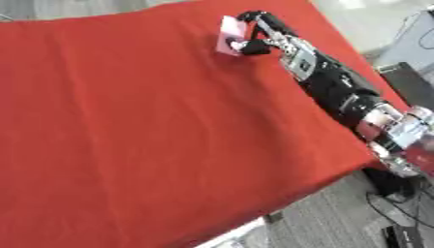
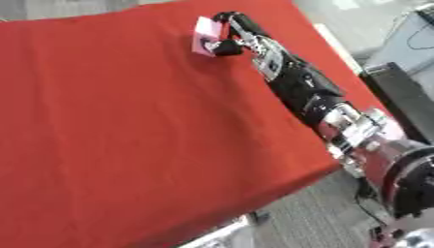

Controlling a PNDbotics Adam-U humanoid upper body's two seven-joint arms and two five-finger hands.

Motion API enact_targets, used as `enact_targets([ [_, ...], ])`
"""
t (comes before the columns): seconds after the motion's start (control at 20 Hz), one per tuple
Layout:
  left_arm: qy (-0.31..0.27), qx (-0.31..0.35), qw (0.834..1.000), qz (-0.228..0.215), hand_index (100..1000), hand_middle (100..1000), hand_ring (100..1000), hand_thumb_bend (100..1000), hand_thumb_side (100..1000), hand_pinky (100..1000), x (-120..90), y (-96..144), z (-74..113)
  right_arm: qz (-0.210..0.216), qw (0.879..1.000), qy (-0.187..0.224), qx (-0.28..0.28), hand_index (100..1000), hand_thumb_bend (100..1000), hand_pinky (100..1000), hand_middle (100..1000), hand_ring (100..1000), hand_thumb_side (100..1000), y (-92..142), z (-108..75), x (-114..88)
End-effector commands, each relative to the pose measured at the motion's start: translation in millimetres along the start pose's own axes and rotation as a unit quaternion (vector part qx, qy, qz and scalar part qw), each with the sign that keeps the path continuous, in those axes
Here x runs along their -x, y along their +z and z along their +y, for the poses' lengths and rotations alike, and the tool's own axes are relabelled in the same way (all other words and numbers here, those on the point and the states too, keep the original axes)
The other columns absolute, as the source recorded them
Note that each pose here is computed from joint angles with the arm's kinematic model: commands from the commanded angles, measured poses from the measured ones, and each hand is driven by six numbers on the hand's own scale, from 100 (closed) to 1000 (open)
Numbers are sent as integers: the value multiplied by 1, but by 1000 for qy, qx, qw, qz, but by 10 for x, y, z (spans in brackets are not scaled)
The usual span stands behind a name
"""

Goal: Pick up the objects with one hand, pass them to the other hand, and then place them into the box on the other side of the table.

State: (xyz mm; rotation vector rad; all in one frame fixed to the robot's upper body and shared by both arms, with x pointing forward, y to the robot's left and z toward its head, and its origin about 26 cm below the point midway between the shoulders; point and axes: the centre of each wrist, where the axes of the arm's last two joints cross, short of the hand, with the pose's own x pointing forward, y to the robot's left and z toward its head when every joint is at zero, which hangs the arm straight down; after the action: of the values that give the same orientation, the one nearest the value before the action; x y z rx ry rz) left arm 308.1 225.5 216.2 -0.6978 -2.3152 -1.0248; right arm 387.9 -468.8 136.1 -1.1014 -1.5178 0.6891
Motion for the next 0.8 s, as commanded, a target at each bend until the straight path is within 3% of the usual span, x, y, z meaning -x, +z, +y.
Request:
enact_targets([
  [0.05, -6, 2, 1000, -4, 927, 789, 942, 100, 720, 808, -52, -44, 9, -21, 998, 17, 50, 559, 158, 791, 401, 321, 344, -24, -161, -70],
  [0.2, -1, -11, 1000, 12, 923, 787, 943, 100, 728, 805, -36, -2, -5, -58, 995, 11, 83, 547, 136, 781, 386, 314, 325, -9, -178, -256],
  [0.35, -3, -32, 999, 41, 920, 789, 946, 100, 727, 804, -21, 77, -11, -134, 984, -16, 116, 545, 108, 771, 385, 328, 300, 40, -189, -700],
  [0.4, -10, -39, 998, 52, 918, 791, 950, 100, 696, 804, -20, 103, -9, -159, 979, -31, 126, 549, 311, 769, 389, 341, 534, 82, -185, -884],
  [0.45, -18, -48, 996, 67, 917, 793, 952, 100, 734, 802, -16, 139, -10, -193, 970, -54, 139, 548, 100, 764, 389, 349, 275, 145, -167, -1121],
  [0.6, -36, -71, 990, 112, 914, 799, 961, 100, 744, 801, 7, 216, -32, -287, 935, -127, 166, 559, 100, 763, 403, 383, 257, 464, -130, -1831],
  [0.8, -41, -80, 982, 164, 912, 811, 976, 100, 785, 800, 159, 248, -58, -395, 873, -243, 150, 568, 100, 759, 415, 410, 263, 896, 41, -2633],
])
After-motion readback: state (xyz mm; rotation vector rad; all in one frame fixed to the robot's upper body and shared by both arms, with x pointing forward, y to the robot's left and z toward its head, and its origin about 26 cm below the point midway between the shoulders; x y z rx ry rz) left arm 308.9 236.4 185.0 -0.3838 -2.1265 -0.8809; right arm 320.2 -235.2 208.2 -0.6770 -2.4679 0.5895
